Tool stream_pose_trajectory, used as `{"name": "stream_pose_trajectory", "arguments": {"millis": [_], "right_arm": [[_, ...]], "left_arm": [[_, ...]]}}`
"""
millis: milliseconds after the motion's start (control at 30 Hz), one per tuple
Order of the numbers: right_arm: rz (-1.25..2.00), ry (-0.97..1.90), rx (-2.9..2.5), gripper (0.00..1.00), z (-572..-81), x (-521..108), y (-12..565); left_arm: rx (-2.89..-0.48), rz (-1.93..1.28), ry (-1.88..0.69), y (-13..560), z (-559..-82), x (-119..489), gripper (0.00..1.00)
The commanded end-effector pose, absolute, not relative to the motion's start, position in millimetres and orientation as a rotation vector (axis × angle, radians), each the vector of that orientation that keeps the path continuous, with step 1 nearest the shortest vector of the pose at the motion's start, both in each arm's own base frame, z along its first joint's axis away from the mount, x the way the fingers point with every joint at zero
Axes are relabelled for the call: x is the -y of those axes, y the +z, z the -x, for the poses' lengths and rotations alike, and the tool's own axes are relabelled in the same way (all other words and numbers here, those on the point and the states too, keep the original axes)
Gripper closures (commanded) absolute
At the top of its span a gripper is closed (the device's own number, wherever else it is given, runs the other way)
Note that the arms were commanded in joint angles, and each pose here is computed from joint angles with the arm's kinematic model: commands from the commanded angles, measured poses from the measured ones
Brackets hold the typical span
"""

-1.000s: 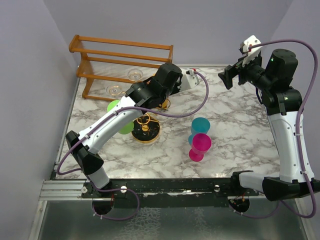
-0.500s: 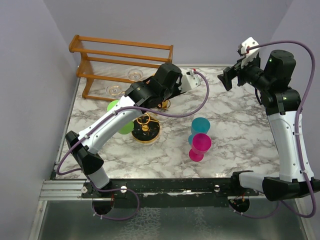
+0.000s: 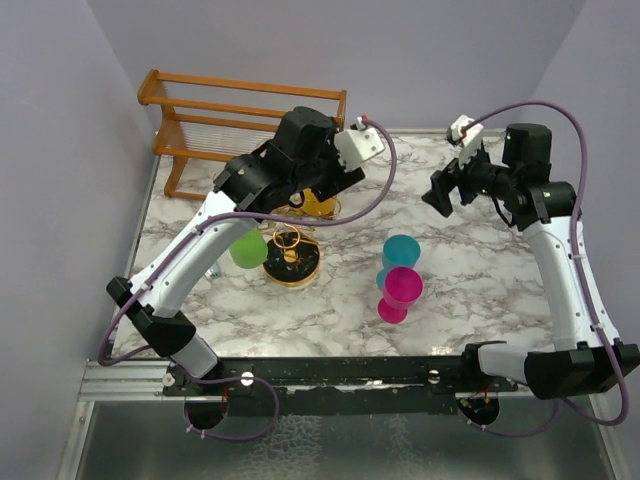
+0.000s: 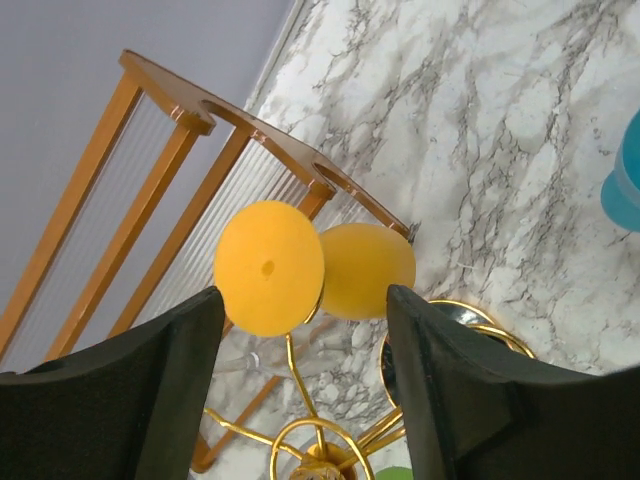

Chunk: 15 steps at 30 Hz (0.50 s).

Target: Place the wine glass upside down on the wine glass rack

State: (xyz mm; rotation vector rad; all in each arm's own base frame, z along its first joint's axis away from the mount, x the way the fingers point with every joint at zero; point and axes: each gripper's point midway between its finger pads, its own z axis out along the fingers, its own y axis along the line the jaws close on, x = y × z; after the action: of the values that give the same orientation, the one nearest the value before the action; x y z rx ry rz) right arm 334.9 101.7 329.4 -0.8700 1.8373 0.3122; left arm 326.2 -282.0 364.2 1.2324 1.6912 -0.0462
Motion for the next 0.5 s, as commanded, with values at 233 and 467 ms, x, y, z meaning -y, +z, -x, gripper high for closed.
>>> {"name": "stream_pose_trajectory", "arguments": {"millis": [233, 467], "right_arm": [[1.038, 0.474, -2.04, 0.14, -296, -115, 239], [1.065, 0.495, -2.122, 0.21, -293, -119, 212]], "left_arm": [[-1.684, -1.001, -0.026, 414, -339, 223, 0.03], [-1.669, -0.939, 0.064, 431, -343, 199, 0.03]]}}
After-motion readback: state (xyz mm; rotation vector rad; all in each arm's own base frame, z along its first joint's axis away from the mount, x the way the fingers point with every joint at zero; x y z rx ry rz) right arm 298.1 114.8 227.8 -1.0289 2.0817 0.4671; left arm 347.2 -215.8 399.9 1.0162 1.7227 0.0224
